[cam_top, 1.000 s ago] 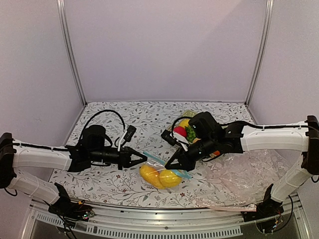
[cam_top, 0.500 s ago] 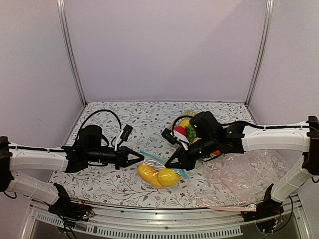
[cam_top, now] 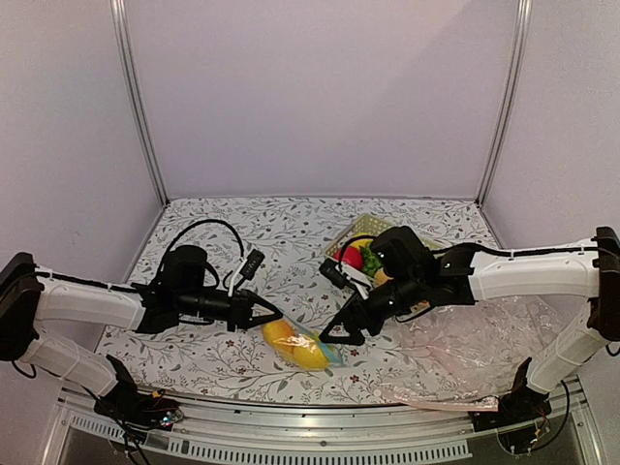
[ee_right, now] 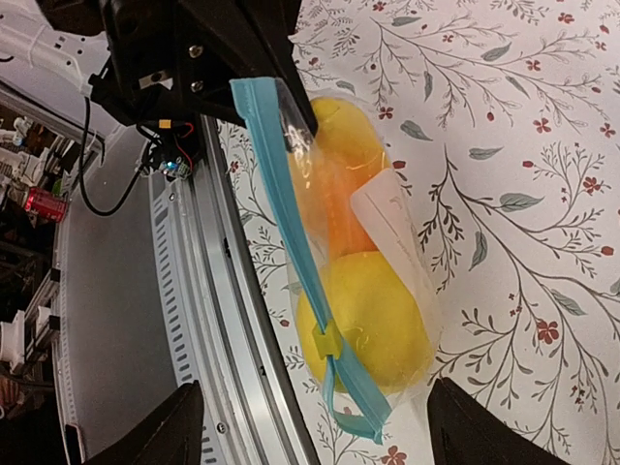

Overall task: Place the food in the zip-top bag and seal the zipper
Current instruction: Zip the zipper on the zipper food storage bag, then pass from the left arm to the right

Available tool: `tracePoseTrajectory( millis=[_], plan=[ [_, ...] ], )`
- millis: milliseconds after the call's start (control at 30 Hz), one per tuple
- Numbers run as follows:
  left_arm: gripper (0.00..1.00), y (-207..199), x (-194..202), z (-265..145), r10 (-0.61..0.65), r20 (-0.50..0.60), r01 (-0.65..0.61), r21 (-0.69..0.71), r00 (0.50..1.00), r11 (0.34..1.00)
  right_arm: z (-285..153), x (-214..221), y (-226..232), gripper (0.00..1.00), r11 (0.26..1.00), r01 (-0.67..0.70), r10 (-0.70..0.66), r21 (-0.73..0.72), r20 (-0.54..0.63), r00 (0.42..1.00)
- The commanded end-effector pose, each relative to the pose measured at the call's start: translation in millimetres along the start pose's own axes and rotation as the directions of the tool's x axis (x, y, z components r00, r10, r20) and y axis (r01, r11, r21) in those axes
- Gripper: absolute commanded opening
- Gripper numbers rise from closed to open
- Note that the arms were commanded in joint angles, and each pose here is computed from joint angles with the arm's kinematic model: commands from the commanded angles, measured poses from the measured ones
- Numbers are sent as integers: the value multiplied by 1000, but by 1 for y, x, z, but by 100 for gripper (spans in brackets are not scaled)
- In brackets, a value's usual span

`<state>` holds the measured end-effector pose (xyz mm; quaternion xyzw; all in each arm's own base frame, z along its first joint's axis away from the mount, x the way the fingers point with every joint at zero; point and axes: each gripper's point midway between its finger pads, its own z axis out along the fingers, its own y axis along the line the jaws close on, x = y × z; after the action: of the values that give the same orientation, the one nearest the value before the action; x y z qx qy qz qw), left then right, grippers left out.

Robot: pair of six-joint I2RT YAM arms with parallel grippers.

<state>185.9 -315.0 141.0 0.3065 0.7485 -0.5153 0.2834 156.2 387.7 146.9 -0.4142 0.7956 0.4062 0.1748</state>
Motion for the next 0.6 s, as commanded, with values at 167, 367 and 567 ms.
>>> tracePoseTrajectory(
  millis=[167,367,567],
  plan=[
    [0,15,4,2,-3,-16,2,-75,1000,997,16,27,-32,89,990,-21,23,141,-7,1000],
    [0,12,0,0,9,-5,-9,-71,1000,997,20,37,-41,89,984,-19,22,177,-15,1000],
    [0,7,1,1,13,-11,-13,-39,1000,999,34,45,-45,89,988,-13,19,153,-38,999]
  ],
)
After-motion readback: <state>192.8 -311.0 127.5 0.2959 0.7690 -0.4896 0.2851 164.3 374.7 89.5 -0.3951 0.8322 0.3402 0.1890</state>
